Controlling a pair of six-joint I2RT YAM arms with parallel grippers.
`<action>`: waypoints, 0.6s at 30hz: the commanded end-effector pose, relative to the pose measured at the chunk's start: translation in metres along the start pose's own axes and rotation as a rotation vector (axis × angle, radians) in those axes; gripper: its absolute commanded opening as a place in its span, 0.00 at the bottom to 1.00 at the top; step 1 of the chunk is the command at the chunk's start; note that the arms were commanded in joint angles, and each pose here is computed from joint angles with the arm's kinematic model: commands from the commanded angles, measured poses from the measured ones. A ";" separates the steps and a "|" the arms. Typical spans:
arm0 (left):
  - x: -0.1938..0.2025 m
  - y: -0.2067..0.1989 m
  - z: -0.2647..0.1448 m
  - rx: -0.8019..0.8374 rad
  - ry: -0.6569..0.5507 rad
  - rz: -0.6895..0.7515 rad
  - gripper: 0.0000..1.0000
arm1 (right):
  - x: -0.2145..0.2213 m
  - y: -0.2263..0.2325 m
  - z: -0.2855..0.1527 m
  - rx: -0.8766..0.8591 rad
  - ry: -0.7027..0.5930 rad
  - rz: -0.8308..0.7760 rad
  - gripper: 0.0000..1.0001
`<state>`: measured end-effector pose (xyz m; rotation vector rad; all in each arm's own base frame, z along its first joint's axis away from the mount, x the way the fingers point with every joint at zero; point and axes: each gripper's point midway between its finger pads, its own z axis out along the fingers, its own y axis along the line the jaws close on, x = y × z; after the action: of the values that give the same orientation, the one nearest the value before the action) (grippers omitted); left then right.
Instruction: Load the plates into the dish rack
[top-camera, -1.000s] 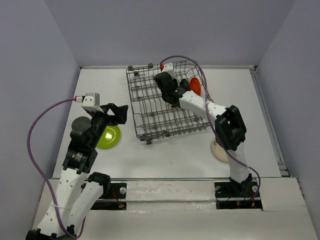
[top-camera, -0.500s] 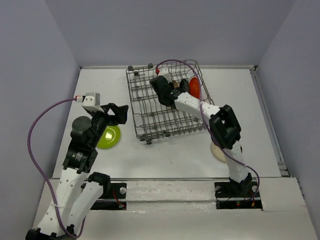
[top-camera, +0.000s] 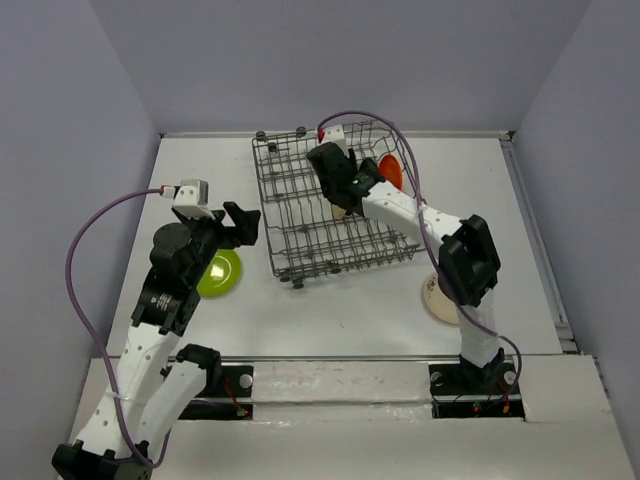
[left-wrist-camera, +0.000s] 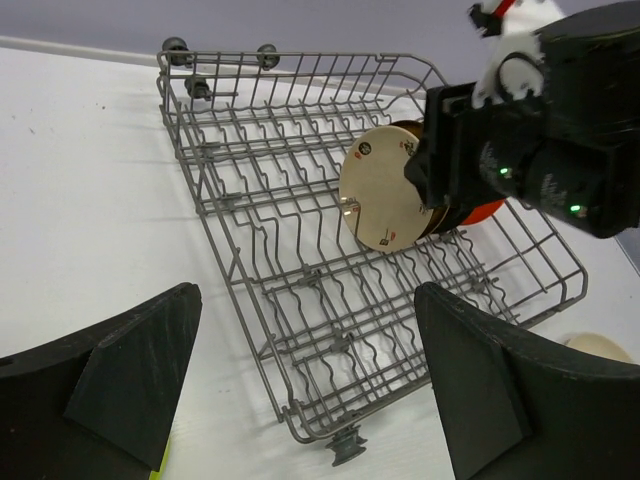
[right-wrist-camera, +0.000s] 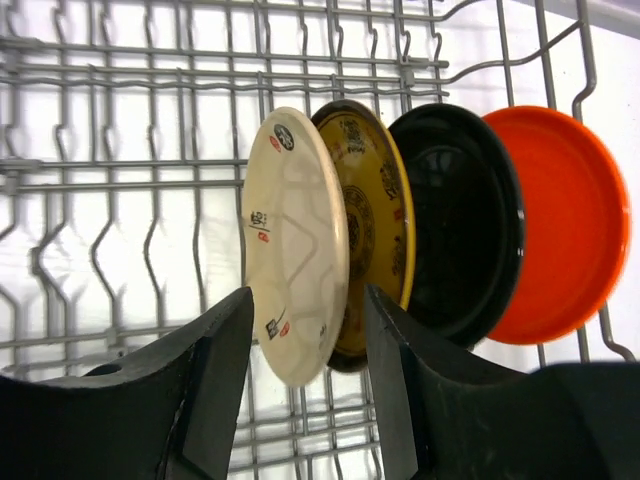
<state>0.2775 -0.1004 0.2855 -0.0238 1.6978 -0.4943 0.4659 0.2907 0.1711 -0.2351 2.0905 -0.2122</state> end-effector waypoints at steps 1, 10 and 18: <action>-0.009 -0.001 0.002 0.007 -0.030 0.003 0.99 | -0.050 -0.002 -0.054 -0.131 -0.101 0.116 0.54; -0.019 0.030 -0.001 -0.153 -0.067 0.008 0.99 | -0.046 0.084 -0.152 -0.568 -0.182 0.180 0.52; 0.023 0.077 0.002 -0.418 0.079 -0.084 0.97 | -0.033 0.101 -0.206 -0.784 -0.201 0.166 0.50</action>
<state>0.2916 -0.0538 0.2530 -0.2381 1.7919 -0.2660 0.3115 0.4083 0.2393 -0.5170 1.9823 0.5347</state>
